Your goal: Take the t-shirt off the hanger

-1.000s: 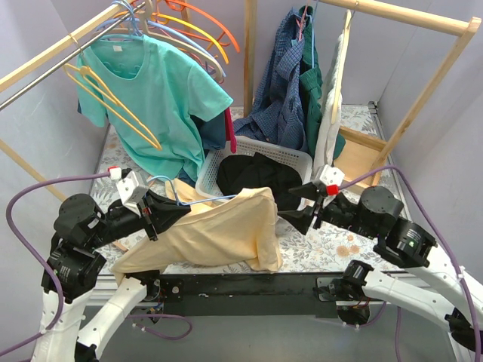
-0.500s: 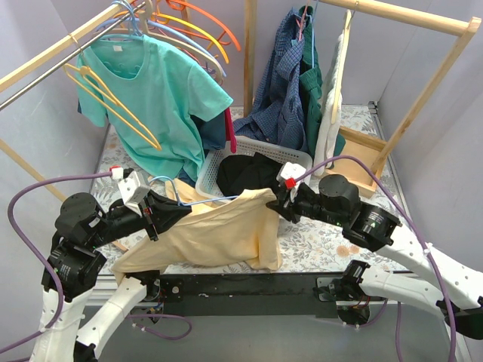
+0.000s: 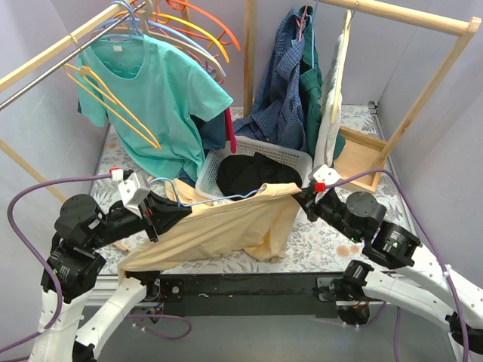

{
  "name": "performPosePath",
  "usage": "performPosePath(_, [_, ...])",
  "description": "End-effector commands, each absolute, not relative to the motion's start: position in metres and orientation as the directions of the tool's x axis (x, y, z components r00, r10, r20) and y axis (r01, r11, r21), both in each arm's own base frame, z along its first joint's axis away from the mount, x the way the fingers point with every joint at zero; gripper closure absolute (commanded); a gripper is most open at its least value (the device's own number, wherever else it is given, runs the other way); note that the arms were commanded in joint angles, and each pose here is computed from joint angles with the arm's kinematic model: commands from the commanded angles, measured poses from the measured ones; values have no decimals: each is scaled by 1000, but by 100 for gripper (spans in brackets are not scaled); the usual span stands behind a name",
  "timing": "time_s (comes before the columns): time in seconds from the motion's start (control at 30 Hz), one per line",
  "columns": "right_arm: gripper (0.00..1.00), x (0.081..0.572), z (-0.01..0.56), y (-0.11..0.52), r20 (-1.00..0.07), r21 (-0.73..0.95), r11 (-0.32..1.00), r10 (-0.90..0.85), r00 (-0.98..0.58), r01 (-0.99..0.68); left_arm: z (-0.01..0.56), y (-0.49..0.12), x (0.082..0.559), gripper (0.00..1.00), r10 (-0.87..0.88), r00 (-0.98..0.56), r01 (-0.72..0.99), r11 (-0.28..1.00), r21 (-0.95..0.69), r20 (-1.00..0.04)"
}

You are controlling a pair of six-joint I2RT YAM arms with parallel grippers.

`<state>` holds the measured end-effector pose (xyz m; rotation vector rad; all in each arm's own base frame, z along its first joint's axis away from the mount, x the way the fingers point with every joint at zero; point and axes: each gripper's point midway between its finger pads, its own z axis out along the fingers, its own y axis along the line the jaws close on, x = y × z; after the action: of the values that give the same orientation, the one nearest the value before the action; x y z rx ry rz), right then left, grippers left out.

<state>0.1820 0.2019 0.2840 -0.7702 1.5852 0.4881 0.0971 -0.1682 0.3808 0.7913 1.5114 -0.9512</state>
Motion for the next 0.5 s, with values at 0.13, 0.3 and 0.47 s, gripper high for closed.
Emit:
performPosePath(0.13, [99,193,248,174,-963,-105,789,-233,-137,-605,397,-166,87,100,-25,-89,896,434,-91,-996])
performPosePath(0.3, [99,185,222,194,-936,-93,713,-301,-183,-695,412,-163,84,100,-35,-54,895,441,-64,-998])
performPosePath(0.47, [99,170,205,220,-911,-45,600,-353,-214,-798,419,-159,94,100,-31,-28,871,489,-40,-999])
